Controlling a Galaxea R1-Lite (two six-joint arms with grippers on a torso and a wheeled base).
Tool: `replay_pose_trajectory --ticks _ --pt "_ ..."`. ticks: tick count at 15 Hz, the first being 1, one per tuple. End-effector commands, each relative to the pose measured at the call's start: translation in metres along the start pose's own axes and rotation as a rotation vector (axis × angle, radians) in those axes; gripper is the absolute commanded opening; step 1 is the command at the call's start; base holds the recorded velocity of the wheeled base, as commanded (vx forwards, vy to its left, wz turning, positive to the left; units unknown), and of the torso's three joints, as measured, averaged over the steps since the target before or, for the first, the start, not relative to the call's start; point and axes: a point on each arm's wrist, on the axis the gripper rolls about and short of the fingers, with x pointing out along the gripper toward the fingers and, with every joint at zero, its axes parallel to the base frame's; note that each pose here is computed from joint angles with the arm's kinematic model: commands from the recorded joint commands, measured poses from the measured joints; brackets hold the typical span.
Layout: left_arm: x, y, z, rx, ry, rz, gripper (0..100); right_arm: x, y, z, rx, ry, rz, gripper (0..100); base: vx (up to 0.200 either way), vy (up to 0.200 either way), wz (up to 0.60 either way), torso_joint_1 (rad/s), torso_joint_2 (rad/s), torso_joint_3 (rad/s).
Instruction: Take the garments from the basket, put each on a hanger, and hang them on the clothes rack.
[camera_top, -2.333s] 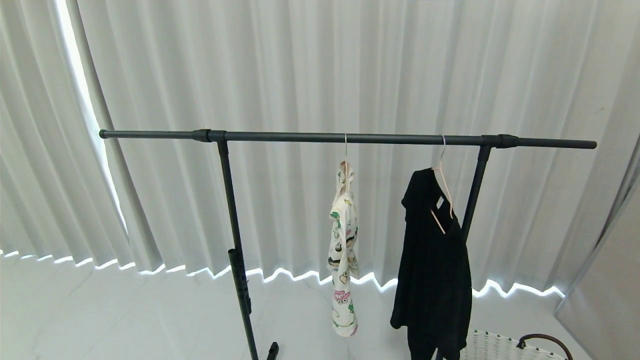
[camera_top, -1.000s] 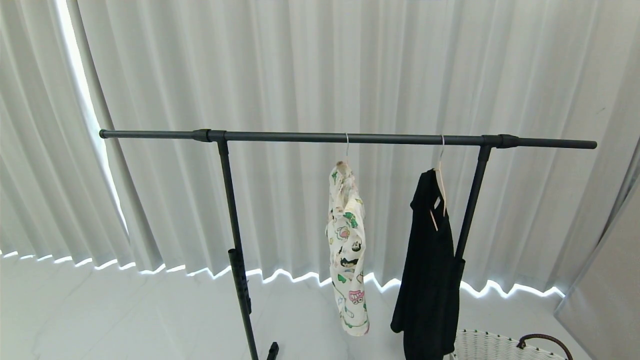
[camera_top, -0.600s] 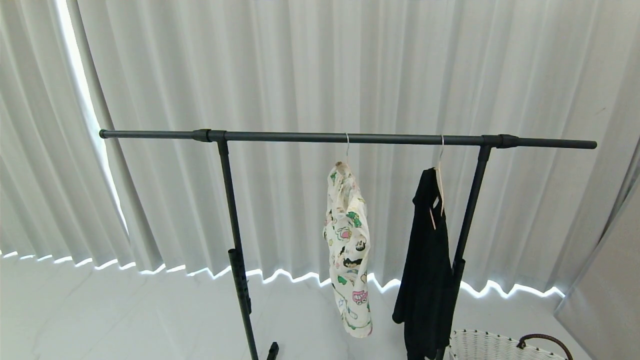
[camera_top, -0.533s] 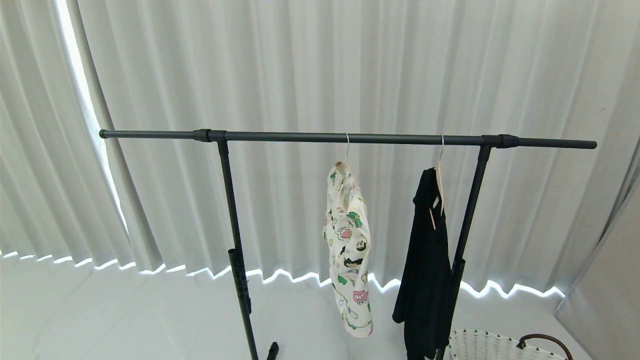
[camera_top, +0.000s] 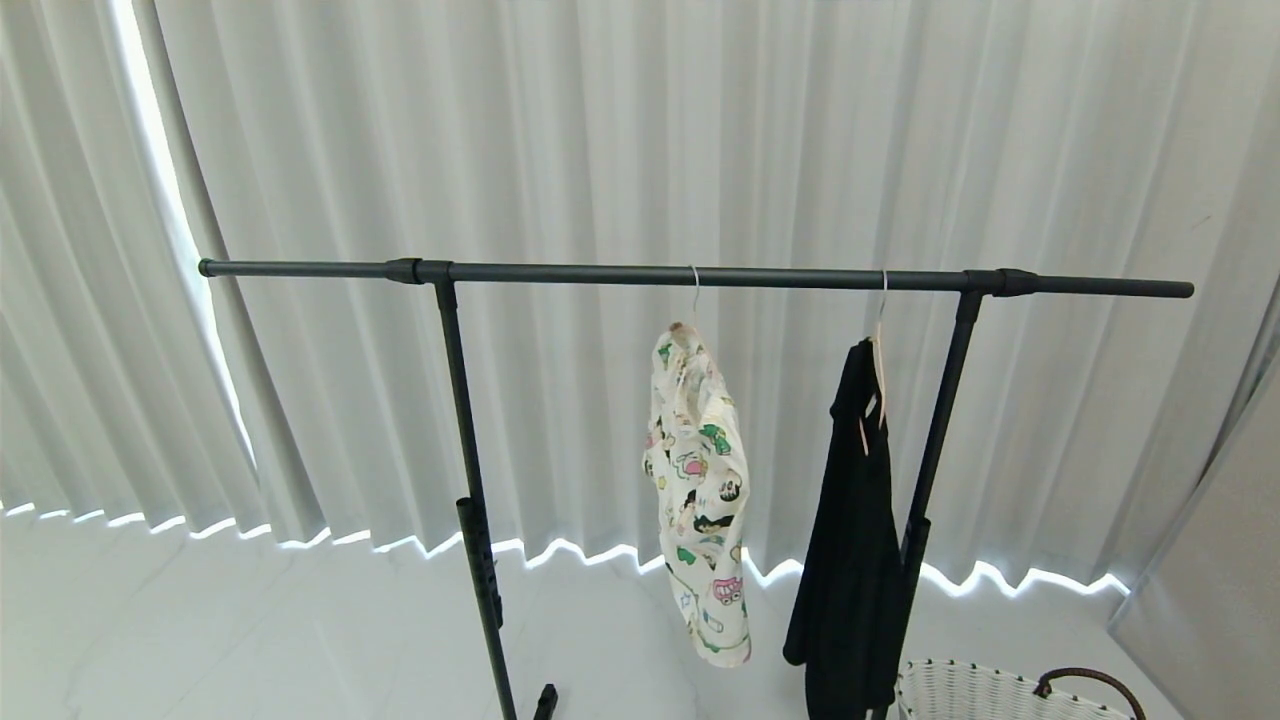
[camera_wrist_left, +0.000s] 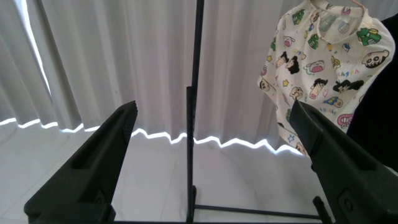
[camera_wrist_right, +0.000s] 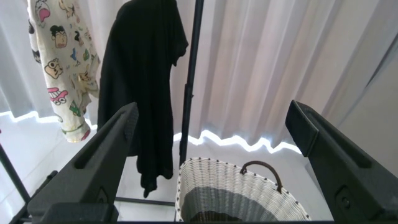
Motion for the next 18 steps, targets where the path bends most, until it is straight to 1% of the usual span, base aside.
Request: replay_pose_trajectory --ticks 1,18 --pt "0.0 0.0 0.0 0.0 0.0 -0.001 100 0.0 0.0 0.0001 0.0 -0.002 0.0 100 0.0 0.0 0.0 0.0 0.0 0.0" --pt "0.0 0.0 0.0 0.0 0.0 -0.001 100 0.0 0.0 0.0001 0.0 -0.002 0.0 100 0.0 0.0 0.0 0.0 0.0 0.0"
